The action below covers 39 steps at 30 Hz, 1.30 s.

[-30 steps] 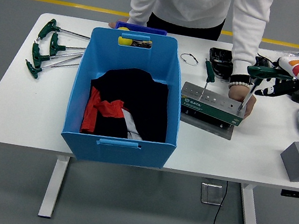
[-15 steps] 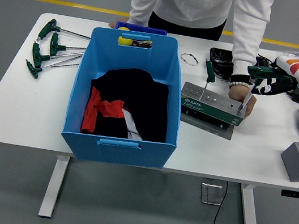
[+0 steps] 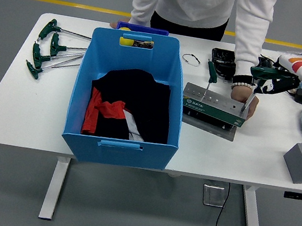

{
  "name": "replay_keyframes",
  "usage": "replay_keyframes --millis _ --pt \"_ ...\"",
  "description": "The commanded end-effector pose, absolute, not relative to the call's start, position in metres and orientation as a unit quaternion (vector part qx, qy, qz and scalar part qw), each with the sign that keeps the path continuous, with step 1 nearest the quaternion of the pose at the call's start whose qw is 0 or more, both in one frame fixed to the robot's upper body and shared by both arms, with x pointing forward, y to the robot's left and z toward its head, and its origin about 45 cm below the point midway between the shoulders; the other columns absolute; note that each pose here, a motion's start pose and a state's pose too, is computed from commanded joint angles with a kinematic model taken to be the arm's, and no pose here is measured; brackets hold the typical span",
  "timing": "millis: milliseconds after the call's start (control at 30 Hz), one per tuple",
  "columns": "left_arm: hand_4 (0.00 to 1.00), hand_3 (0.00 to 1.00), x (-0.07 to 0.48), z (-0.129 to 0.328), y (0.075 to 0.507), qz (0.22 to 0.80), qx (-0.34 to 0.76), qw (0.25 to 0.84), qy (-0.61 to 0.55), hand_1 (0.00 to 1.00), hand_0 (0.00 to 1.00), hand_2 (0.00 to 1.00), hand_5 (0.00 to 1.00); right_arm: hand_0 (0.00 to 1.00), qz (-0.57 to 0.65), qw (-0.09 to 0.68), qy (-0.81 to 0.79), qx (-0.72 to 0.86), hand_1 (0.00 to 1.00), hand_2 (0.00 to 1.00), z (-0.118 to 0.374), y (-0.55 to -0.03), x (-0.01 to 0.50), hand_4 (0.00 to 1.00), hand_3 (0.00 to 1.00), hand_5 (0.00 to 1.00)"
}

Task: Lift tool from toolbox,place it in box,lift tool from toolbox,place it in box

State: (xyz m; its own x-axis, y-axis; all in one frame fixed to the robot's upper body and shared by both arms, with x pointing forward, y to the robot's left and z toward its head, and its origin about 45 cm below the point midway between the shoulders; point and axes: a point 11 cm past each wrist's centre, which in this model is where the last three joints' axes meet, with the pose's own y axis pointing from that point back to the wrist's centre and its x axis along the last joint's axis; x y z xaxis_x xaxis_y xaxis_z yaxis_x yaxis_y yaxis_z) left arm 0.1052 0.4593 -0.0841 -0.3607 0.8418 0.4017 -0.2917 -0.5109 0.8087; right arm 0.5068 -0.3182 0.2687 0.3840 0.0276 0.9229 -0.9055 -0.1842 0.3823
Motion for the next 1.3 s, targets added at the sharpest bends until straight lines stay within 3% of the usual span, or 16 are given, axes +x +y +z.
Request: replay_keyframes --millis 33,233,1300 --pt "0.691 0.687 0.105 -0.084 0.459 0.759 0.425 0.373 0.324 0.884 0.862 0.886 0.673 0.139 0.432 0.539 -0.348 0.634 0.134 0.151 0.268 -0.320 0.507 0.998 0.141 0.658" --pt "0.691 0.687 0.106 -0.083 0.460 0.759 0.426 0.372 0.323 0.885 0.862 0.886 0.676 0.107 0.430 0.541 -0.354 0.630 0.102 0.136 0.266 -0.323 0.507 0.998 0.129 0.674" --pt "0.690 0.685 0.115 -0.081 0.461 0.759 0.426 0.376 0.318 0.883 0.860 0.886 0.676 0.134 0.381 0.514 -0.379 0.668 0.121 0.152 0.256 -0.302 0.508 0.998 0.150 0.682"
